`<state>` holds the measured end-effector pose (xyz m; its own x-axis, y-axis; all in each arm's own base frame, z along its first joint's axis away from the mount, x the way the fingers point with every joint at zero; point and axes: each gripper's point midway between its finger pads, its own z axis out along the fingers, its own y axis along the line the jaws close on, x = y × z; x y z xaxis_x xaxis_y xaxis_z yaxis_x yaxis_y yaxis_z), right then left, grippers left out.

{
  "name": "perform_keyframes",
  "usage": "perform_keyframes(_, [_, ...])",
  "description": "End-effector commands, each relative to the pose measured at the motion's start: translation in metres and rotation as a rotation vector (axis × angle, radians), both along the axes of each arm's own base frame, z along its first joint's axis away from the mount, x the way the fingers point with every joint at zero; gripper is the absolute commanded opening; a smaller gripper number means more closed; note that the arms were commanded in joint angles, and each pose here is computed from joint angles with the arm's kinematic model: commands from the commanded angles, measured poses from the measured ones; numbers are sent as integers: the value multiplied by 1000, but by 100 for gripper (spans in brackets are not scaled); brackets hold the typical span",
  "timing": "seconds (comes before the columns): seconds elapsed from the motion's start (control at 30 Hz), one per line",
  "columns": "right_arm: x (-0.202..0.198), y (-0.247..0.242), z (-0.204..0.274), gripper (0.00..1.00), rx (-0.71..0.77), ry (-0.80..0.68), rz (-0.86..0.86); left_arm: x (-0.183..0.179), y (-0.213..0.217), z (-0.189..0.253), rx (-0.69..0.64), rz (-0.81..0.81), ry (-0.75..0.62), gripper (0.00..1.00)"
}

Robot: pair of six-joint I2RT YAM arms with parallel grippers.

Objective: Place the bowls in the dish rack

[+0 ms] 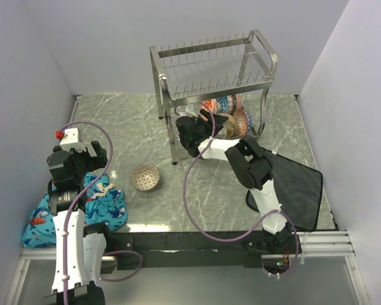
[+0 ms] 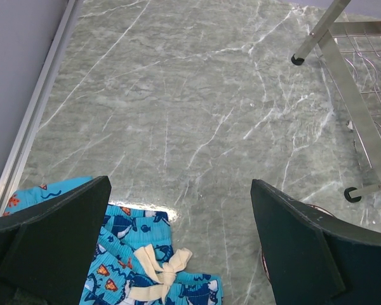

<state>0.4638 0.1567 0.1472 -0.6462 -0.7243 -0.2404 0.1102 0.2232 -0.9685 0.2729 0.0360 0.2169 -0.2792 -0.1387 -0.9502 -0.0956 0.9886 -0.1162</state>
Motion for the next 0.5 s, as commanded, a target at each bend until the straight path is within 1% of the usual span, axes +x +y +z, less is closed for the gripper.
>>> perform_keyframes(0.0, [2,10,9,72,44,-51,18,2,0,18,19,-4,-49,99])
perform_keyframes(0.13, [-3,13,18,74,44,-54,39,4,-2,21,13,-11,-57,100])
perform_keyframes(0.27, [-15,21,37,75,66,-77,84,5,-3,25,14,-14,-63,99])
perform_keyframes(0.37, [-26,20,50,76,76,-81,99,5,-2,32,20,-13,-73,100])
perform_keyframes(0.43, [-35,12,46,77,62,-55,99,6,-2,40,29,-13,-87,99])
perform_keyframes(0.47, [-40,8,54,77,74,-67,100,6,-2,42,36,-11,-91,100])
